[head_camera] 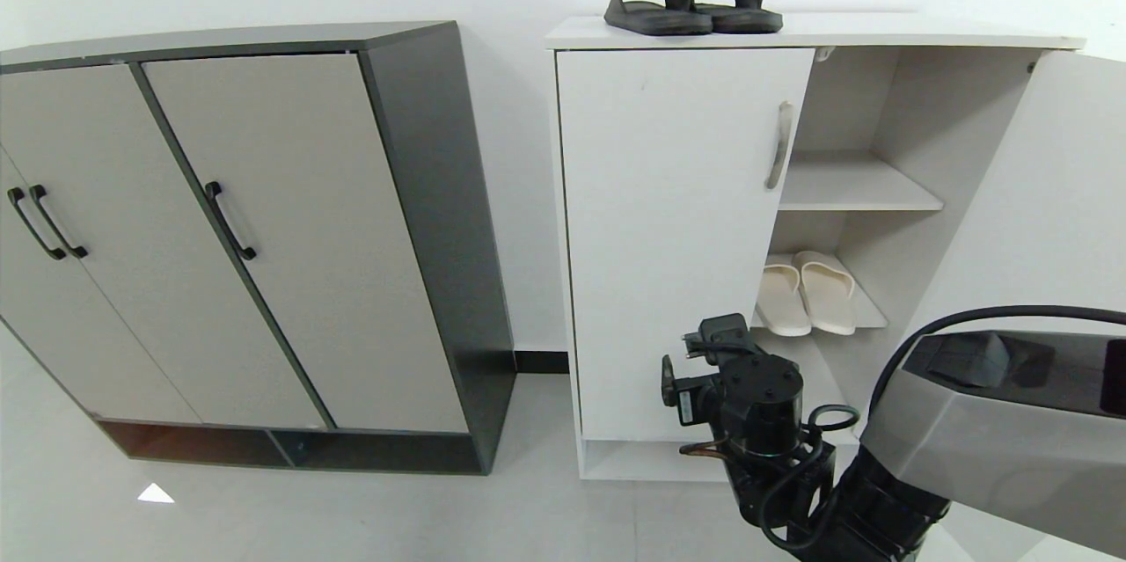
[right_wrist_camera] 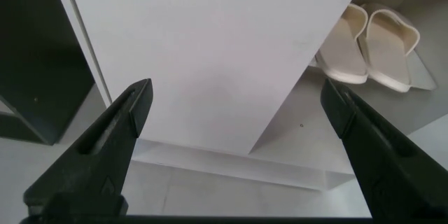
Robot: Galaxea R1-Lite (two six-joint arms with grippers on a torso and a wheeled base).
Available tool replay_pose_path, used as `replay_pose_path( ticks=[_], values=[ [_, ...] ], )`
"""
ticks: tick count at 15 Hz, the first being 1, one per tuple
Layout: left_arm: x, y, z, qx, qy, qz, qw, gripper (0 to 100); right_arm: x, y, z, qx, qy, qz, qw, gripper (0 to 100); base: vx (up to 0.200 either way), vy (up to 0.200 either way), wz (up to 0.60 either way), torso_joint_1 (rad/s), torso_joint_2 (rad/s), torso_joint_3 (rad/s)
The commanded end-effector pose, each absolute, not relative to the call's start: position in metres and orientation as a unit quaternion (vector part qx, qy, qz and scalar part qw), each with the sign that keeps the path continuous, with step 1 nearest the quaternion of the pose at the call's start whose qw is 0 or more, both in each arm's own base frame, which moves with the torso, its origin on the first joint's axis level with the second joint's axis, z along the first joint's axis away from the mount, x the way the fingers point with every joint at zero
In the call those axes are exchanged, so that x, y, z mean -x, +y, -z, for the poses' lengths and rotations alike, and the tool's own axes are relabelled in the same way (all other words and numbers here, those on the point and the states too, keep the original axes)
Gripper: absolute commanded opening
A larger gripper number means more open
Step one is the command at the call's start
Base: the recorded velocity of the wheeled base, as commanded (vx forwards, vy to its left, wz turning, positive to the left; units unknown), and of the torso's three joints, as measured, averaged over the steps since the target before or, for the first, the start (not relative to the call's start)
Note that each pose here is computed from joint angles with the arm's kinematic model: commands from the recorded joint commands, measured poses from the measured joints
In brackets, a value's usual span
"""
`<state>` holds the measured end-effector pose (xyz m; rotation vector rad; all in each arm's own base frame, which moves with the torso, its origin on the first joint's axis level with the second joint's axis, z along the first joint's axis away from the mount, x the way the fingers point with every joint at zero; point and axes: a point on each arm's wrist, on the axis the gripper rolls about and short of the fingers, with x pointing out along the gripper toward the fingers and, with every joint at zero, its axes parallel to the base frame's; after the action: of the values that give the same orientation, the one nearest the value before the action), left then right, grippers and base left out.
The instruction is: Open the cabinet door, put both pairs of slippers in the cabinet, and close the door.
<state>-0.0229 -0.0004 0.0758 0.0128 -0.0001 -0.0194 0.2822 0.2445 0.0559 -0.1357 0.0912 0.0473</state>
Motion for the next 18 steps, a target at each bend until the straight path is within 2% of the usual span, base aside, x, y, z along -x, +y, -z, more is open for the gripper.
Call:
replay_pose_path(
  ticks=[1,3,6,18],
  values=[
    [0.0228,-0.0004,-0.0758,-0.006,0.001,0.010,1.000,0,-0.2822,0.2445,-0.0562,0.069,0.045,-0.024,0.996,100,0.000,0.000,0.00,0.000,0.00,0.000],
    [0.0228,-0.0004,-0.0758,-0.006,0.001,0.009,1.000,0,-0.2819,0.2443,-0.0566,0.068,0.044,-0.024,0.996,100,0.000,0.000,0.00,0.001,-0.08,-0.092],
    [0.0228,-0.0004,-0.0758,-0.006,0.001,0.009,1.000,0,-0.2812,0.2436,-0.0562,0.068,0.044,-0.024,0.996,100,0.000,0.000,0.00,0.025,-0.22,-0.331],
    [0.0228,-0.0004,-0.0758,-0.005,0.001,0.010,1.000,0,-0.2821,0.2414,-0.0548,0.070,0.046,-0.021,0.996,100,0.000,0.000,0.00,0.111,-0.48,-0.340]
  ],
)
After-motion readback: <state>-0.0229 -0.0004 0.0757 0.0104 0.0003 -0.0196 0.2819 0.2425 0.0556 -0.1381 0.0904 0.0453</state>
